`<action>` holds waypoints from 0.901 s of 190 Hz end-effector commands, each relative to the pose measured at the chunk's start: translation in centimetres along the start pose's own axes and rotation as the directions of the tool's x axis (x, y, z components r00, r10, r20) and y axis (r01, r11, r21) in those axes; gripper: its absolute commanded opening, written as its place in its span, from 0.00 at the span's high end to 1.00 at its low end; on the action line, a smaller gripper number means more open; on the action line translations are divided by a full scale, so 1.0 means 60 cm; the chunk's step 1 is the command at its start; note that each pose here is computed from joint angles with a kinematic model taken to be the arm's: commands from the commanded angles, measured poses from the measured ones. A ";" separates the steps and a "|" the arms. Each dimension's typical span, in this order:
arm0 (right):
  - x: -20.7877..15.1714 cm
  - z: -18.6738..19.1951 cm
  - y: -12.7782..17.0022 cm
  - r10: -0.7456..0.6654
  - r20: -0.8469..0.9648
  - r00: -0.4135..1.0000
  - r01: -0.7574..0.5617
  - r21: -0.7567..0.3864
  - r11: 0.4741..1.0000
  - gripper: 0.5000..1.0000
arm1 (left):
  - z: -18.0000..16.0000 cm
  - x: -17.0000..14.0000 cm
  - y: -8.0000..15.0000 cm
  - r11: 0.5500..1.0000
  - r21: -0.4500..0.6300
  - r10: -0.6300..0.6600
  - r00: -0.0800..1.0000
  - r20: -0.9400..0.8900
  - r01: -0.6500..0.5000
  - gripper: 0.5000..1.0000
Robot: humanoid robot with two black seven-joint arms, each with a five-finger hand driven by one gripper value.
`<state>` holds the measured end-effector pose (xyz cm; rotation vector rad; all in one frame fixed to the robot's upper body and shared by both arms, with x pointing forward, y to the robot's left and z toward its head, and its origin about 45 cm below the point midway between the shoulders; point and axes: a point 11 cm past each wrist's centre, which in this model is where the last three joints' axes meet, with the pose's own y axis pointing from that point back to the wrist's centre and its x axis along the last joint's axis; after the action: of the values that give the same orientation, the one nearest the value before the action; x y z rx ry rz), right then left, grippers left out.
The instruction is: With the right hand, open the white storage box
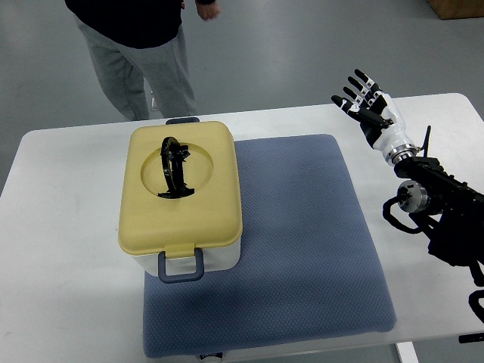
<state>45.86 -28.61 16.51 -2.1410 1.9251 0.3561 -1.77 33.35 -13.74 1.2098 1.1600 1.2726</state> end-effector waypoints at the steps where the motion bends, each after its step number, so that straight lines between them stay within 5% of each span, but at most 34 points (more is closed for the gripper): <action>1: -0.001 0.001 0.001 -0.001 0.001 1.000 0.001 0.000 1.000 0.15 | 0.000 0.000 0.000 1.000 0.000 -0.001 1.000 0.000 0.001 0.00; 171: 0.002 -0.007 -0.003 -0.003 -0.005 1.000 0.003 0.006 1.000 0.15 | 0.000 0.001 0.000 1.000 0.000 0.005 1.000 0.002 -0.005 0.00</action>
<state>45.92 -28.81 16.69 -2.1439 1.9214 0.3502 -1.78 33.43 -13.73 1.2144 1.1562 1.2755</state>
